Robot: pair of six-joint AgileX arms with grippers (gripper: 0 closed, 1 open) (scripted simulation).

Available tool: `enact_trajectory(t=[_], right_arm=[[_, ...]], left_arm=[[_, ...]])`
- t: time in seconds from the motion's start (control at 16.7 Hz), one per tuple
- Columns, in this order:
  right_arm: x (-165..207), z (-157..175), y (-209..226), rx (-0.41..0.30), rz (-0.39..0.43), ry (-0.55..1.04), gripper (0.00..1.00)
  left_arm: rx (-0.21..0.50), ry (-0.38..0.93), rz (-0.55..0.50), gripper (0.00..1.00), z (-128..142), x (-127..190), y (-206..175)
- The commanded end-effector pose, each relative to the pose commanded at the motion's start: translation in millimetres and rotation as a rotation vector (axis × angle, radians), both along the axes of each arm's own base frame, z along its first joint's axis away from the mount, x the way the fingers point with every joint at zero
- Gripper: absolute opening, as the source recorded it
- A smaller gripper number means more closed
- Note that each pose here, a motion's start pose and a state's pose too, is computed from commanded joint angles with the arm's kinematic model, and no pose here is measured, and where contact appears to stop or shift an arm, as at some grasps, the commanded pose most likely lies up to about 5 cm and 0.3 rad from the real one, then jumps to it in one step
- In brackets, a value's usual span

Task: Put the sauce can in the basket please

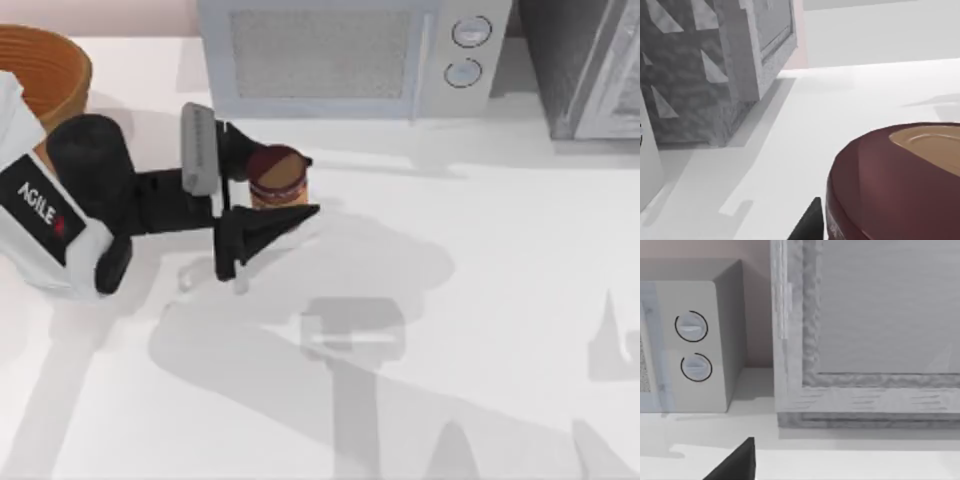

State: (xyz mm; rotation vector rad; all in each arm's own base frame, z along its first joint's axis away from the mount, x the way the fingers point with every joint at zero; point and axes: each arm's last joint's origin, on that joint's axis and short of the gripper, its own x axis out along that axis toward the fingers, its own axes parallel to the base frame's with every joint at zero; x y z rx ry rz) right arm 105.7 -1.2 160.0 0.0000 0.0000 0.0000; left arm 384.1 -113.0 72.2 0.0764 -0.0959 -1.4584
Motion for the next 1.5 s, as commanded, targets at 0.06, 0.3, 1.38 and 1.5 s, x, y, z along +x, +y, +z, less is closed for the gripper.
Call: enact_trajectory(t=[0.06, 0.3, 1.38, 1.5], right_arm=[[0.0, 0.0, 0.0, 0.0, 0.0, 0.0, 1.0], [0.0, 0.0, 0.0, 0.0, 0.0, 0.0, 1.0], [0.0, 0.0, 0.0, 0.0, 0.0, 0.0, 1.0], [0.0, 0.0, 0.0, 0.0, 0.0, 0.0, 1.0]], left_arm=[[0.001, -0.018, 0.006, 0.0, 14.8, 8.1, 9.6], [0.007, -0.059, 0.079, 0.0, 75.5, 34.4, 69.2], [-0.031, 0.112, 0.647, 0.0, 158.6, 2.8, 326.0], [-0.03, 0.11, 0.648, 0.0, 156.6, 7.7, 321.6]])
